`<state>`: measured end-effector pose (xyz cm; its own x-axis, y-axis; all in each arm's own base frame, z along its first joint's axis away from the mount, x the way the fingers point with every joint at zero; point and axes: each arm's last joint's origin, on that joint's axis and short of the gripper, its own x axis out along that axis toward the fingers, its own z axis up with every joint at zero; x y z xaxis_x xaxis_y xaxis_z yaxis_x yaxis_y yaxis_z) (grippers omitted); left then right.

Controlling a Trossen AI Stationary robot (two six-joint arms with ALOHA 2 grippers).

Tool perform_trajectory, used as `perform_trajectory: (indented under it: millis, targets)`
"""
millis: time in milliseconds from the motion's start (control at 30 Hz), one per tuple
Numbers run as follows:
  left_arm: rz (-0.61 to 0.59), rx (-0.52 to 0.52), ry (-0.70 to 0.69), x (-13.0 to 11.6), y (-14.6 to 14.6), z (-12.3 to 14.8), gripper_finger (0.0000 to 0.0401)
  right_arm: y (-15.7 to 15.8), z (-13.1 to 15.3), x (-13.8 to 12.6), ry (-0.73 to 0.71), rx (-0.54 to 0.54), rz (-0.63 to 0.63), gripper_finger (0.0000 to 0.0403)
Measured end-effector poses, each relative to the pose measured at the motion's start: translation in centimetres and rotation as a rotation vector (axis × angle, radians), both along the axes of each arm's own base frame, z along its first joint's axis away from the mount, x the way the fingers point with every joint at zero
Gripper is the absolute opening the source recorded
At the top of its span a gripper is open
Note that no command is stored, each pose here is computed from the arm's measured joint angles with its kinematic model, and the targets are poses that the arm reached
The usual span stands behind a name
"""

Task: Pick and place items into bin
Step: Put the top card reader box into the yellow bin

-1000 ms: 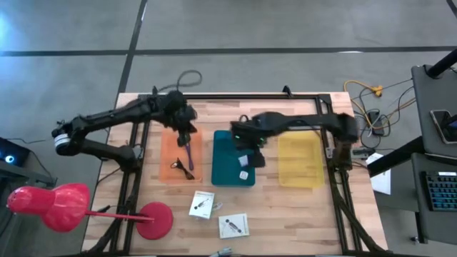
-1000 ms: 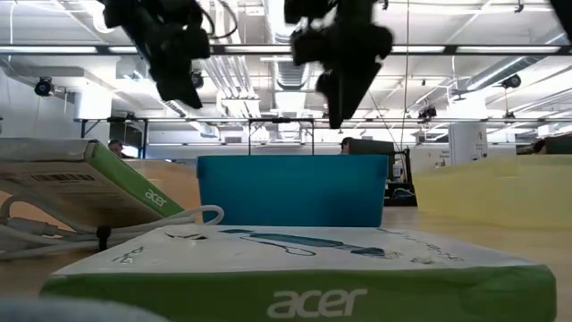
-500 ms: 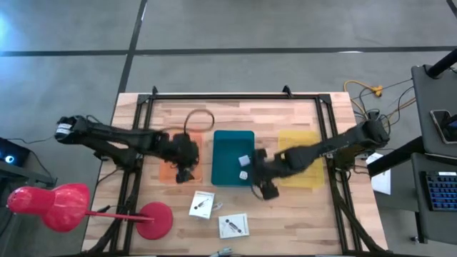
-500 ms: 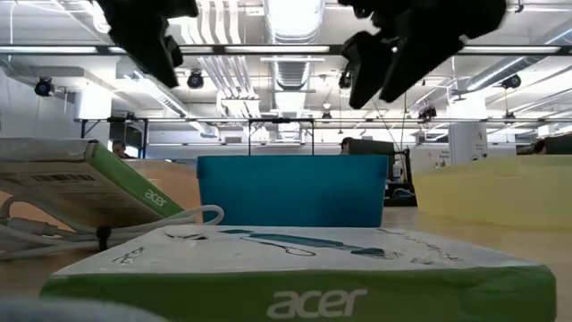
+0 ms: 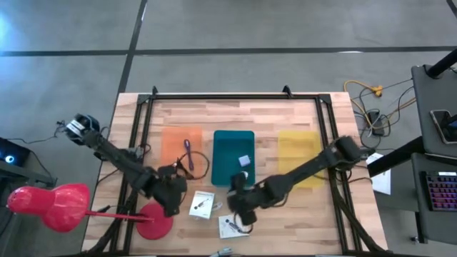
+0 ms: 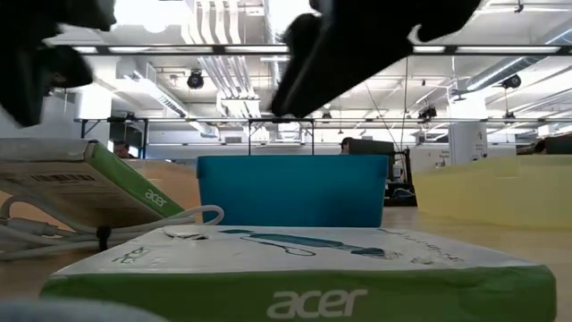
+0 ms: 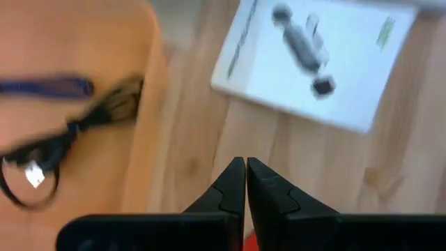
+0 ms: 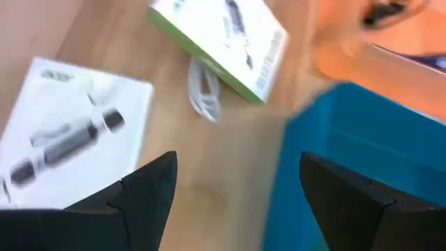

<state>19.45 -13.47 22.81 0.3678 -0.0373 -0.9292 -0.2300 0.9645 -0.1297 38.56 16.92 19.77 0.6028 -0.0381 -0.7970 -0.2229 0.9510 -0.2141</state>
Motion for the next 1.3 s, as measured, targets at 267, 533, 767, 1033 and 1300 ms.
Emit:
perform_trajectory:
  millis: [267, 533, 767, 1033, 1300]
  targets:
    - [0.037, -0.026, -0.016, 0.1, -2.3, -1.3, 0.0, 2.5, -3.3, 3.6, 0.076, -0.034, 0.026, 0.0273]
    - [0.046, -0.031, 0.031, 0.9, -3.3, -3.2, 0.0, 3.9, -3.1, 4.9, 0.035, -0.047, 0.072, 0.0259]
    - [0.043, -0.055, 0.008, 1.8, -4.1, -4.2, 0.0, 4.8, -4.3, 6.1, -0.072, -0.049, 0.134, 0.0258]
    - [0.04, -0.084, -0.016, 2.2, -4.5, -4.3, 0.0, 4.8, -4.7, 7.3, -0.191, -0.122, 0.108, 0.0255]
    - [0.039, -0.1, -0.034, 2.2, -4.4, -4.8, 0.0, 3.9, -5.2, 7.5, -0.163, -0.089, 0.129, 0.0251]
